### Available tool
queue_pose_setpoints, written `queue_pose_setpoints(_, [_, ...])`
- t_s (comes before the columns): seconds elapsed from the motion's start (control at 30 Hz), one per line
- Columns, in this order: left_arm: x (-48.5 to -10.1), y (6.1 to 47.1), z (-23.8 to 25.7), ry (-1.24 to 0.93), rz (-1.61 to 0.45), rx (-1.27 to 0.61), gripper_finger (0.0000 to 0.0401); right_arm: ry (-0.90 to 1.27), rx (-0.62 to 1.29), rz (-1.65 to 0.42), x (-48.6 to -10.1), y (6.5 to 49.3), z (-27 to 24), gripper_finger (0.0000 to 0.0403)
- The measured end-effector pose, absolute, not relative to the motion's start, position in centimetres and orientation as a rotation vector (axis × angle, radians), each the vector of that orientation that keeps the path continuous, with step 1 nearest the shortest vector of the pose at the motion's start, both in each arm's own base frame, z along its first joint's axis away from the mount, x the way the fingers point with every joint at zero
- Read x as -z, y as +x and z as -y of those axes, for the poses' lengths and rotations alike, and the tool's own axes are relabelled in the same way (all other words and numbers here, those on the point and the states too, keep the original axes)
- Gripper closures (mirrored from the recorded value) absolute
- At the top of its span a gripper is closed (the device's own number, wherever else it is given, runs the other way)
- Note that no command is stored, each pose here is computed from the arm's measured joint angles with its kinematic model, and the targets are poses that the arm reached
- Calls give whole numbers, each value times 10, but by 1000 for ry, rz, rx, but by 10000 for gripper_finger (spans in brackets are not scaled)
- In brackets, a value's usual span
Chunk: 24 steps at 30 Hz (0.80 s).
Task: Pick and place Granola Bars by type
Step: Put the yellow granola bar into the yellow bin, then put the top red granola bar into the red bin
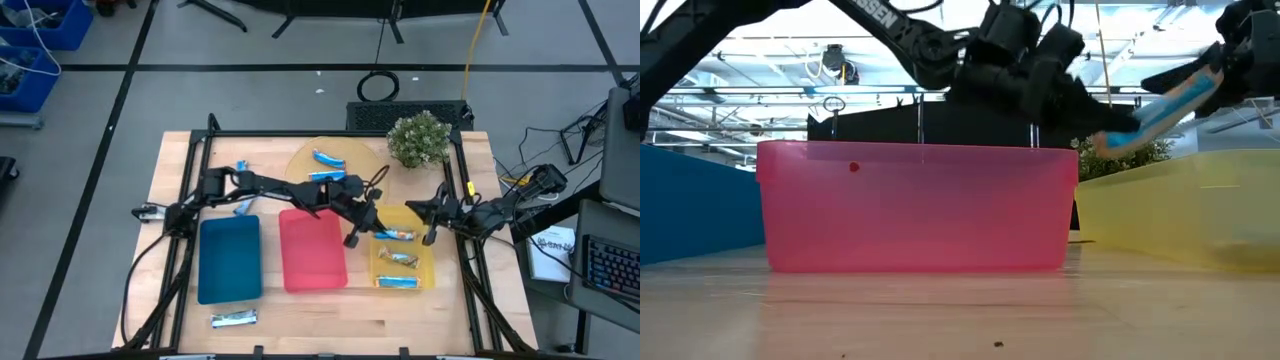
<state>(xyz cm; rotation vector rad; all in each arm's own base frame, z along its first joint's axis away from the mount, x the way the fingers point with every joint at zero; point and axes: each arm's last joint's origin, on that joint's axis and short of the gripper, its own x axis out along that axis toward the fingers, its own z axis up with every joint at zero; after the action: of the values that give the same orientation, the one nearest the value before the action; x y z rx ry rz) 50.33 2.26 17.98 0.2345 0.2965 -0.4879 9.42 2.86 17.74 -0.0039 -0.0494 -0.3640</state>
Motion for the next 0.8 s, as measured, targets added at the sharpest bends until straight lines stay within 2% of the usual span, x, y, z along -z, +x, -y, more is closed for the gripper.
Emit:
queue_pose_setpoints(0.27, [-181, 503, -20, 182, -300, 497, 393, -60, 377, 93, -185, 93, -28, 403])
queue_pose_setpoints(0.57, [-186, 506, -16, 130, -281, 405, 300, -56, 377, 100, -185, 93, -28, 403])
queue_pose_setpoints(0.7, [-187, 507, -15, 119, -273, 404, 281, -55, 377, 99, -185, 93, -28, 403])
queue_pose_setpoints(0.8, [-190, 500, -14, 91, -360, 431, 279, -45, 374, 94, -184, 93, -28, 403])
